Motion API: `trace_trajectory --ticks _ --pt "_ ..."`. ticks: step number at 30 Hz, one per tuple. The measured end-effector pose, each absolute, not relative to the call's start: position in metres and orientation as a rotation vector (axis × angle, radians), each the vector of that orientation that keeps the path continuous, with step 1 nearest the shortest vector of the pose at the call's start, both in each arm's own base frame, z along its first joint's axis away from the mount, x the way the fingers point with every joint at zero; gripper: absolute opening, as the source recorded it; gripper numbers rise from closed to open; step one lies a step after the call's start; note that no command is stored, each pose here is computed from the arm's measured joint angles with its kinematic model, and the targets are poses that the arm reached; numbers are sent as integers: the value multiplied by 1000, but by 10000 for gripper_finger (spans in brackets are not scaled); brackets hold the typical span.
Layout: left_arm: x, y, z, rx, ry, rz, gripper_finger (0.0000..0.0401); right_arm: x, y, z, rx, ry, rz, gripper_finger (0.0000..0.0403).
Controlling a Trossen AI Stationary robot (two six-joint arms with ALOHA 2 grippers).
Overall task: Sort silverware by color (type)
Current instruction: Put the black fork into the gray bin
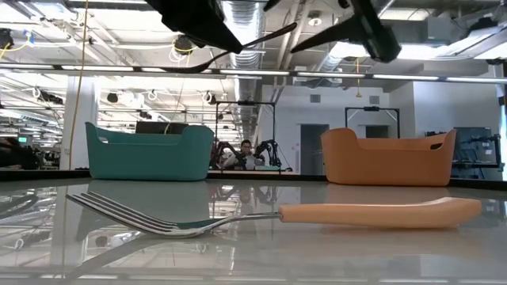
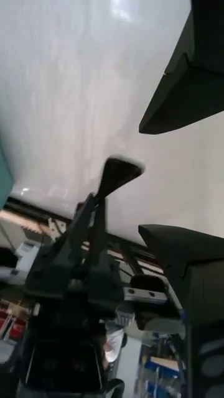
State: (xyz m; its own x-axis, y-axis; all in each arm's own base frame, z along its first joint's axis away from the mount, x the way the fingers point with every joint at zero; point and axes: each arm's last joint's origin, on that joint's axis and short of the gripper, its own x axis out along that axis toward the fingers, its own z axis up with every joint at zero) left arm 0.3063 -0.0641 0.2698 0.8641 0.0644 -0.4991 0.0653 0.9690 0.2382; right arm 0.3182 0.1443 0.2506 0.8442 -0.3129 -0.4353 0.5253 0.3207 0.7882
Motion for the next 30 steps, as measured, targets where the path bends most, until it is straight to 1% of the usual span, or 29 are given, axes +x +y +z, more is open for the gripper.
trace_trajectory --ticks 4,9,12,16,20,26,30 --pt "306 -65 270 185 531 -2 0 319 142 253 1035 205 -551 274" --pt "304 -72 269 158 531 31 0 326 134 260 999 176 -514 274" --pt "302 -76 269 149 537 32 0 330 128 264 1009 165 -493 274" --pt "299 -80 268 165 548 80 0 333 122 262 1020 195 -483 268" --pt "297 -82 267 178 557 128 0 336 116 262 1054 238 -446 249" --pt "296 -84 266 192 559 171 0 338 111 261 1062 238 -459 218" --pt "295 -83 266 200 562 195 0 339 108 261 1064 256 -450 180"
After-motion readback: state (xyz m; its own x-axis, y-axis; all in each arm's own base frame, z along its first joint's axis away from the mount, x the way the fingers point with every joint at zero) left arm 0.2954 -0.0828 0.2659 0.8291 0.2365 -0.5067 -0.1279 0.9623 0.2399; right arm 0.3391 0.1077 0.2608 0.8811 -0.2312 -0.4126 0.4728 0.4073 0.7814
